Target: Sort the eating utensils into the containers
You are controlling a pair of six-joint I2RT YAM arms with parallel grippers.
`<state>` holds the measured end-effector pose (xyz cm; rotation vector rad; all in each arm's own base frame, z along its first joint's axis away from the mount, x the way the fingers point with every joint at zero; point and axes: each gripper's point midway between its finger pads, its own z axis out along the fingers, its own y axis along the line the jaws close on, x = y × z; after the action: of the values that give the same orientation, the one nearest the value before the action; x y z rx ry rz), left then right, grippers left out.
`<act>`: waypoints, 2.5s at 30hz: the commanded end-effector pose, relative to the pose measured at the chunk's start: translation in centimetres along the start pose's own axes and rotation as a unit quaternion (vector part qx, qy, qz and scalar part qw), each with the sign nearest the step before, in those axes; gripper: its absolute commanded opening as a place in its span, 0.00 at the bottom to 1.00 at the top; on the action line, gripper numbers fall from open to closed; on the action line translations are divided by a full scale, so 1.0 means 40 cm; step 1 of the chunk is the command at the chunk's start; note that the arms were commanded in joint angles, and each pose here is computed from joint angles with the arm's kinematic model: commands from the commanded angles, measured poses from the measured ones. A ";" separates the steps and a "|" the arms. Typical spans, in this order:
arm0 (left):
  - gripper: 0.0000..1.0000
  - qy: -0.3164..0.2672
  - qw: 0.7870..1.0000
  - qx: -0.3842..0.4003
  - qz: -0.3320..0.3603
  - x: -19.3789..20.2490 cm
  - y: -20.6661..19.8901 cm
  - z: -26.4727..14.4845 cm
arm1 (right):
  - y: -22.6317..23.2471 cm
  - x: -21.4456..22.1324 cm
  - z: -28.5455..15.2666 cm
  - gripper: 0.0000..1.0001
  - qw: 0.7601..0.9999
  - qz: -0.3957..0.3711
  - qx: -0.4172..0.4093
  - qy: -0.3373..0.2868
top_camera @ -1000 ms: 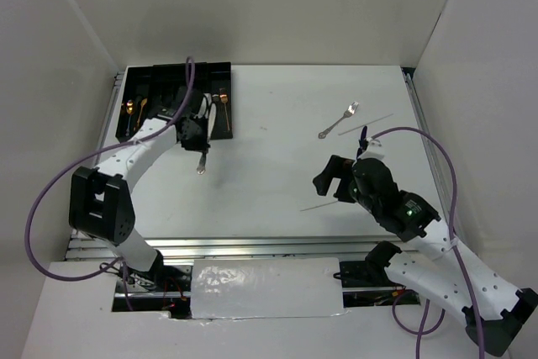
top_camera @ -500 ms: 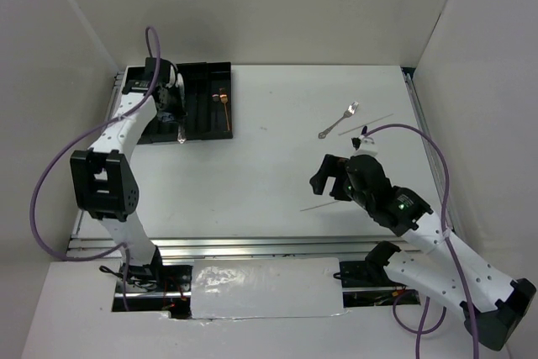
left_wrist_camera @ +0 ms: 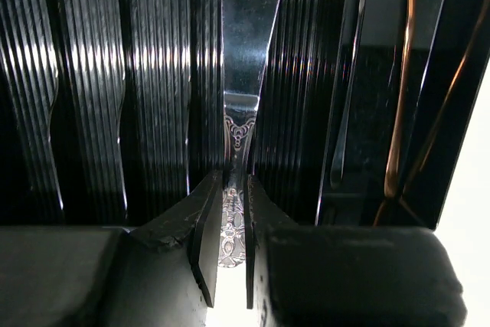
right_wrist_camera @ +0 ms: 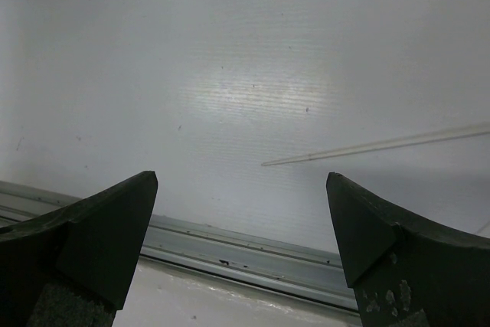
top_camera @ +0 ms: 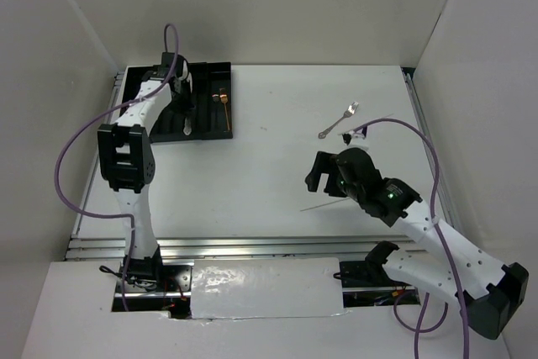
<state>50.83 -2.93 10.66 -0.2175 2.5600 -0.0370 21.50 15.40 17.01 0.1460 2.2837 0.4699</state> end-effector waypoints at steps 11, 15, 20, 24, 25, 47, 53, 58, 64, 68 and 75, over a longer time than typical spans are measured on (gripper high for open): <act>0.00 -0.024 0.999 -0.019 0.015 -0.089 0.010 0.072 | 0.055 -0.071 0.006 1.00 0.999 -0.009 -0.016 -0.027; 0.00 -0.014 1.000 -0.014 0.015 -0.076 0.010 0.096 | 0.063 -0.077 0.010 1.00 1.000 -0.011 -0.016 -0.025; 0.02 0.000 1.000 -0.018 0.018 -0.056 0.013 0.118 | 0.067 -0.079 0.013 1.00 0.999 -0.008 -0.018 -0.026; 0.39 -0.011 0.999 -0.037 0.015 -0.060 0.030 0.111 | 0.063 -0.077 0.013 1.00 1.000 -0.007 -0.015 -0.025; 0.44 -0.012 0.999 -0.037 0.013 -0.060 0.028 0.109 | 0.060 -0.075 0.013 1.00 1.000 -0.007 -0.013 -0.023; 0.55 -0.081 0.974 0.173 0.122 0.072 -0.400 -0.338 | -0.178 0.128 -0.006 1.00 0.970 0.152 0.187 0.036; 0.57 -0.027 0.970 0.198 0.138 0.278 -0.433 -0.350 | -0.187 0.210 0.061 0.96 0.967 0.182 0.168 0.063; 0.58 -0.043 0.969 0.204 0.130 0.318 -0.408 -0.396 | -0.135 0.220 0.130 0.98 0.979 0.145 0.116 0.083; 0.61 -0.050 0.977 0.168 0.117 0.307 -0.315 -0.426 | -0.120 0.234 0.235 1.00 0.984 0.075 0.105 0.124; 0.61 -0.071 0.984 0.126 0.101 0.254 -0.223 -0.457 | -0.084 0.250 0.277 1.00 0.981 0.072 0.089 0.156; 0.60 -0.111 0.984 0.127 0.060 0.204 -0.157 -0.516 | -0.077 0.130 0.398 1.00 0.986 0.035 0.101 0.126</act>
<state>33.82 -11.50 21.39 0.0362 2.3844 -0.2614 25.98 18.24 2.41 0.3520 2.6135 0.3283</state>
